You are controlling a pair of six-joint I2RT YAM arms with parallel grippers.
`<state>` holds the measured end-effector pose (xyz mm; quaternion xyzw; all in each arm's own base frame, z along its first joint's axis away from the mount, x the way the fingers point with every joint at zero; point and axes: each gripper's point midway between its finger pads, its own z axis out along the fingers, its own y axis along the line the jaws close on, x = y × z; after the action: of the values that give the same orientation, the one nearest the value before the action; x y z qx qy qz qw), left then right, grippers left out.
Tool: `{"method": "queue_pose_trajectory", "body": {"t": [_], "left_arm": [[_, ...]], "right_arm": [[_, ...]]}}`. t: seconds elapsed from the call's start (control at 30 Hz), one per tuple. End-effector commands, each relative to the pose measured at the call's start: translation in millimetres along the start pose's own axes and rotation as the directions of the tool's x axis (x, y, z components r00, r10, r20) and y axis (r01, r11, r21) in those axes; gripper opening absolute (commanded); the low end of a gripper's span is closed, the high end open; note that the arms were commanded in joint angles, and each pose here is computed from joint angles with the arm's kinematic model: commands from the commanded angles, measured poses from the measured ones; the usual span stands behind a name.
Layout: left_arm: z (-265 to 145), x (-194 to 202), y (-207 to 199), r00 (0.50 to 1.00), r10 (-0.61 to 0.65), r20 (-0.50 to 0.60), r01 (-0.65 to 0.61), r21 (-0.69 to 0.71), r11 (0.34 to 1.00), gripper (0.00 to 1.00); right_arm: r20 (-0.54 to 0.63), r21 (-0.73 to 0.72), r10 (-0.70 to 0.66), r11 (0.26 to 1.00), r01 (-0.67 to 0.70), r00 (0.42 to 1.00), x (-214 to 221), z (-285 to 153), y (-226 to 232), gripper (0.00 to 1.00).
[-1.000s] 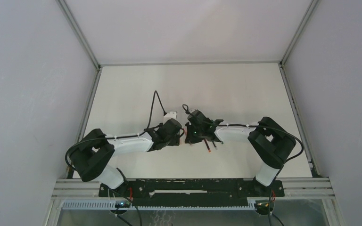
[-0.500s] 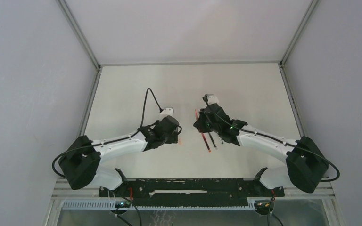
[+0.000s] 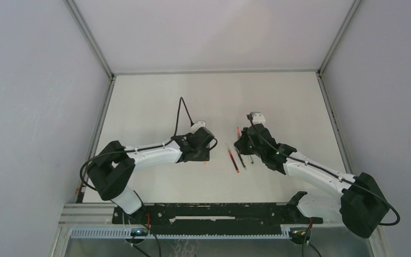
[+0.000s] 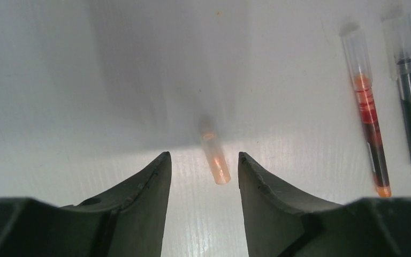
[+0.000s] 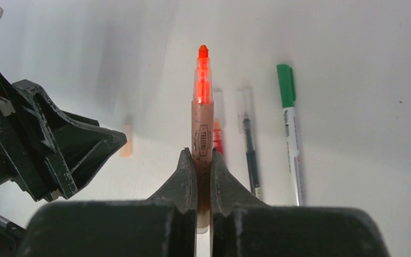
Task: Insert the pens into the pen caps
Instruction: Pick up the pen cap from the center of the board.
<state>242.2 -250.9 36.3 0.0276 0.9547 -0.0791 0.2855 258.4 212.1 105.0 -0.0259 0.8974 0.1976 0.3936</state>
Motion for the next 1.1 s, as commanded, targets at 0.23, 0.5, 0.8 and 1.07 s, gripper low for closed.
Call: {"method": "queue_pose_trajectory", "body": {"t": [0.23,0.5,0.8,1.07], "left_arm": [[7,4,-11,0.994,-0.058,-0.095,0.051,-0.078,0.996,0.48],[14,13,-8,0.987,-0.066,-0.144,0.048,-0.128,0.991,0.48],[19,25,-20,0.974,-0.007,-0.224,-0.018,-0.110,0.994,0.35],[14,35,-6,0.967,0.045,-0.252,-0.081,-0.134,0.988,0.22]], "right_arm": [[0.085,-0.007,0.032,0.999,-0.031,0.996,-16,-16,-7,0.00],[0.097,-0.013,0.025,1.000,-0.024,0.995,-12,-21,-13,0.00],[0.125,-0.015,0.048,0.999,-0.047,0.991,-19,-25,-22,0.00],[0.146,-0.018,0.055,0.998,-0.053,0.988,-25,-30,-24,0.00]]}}
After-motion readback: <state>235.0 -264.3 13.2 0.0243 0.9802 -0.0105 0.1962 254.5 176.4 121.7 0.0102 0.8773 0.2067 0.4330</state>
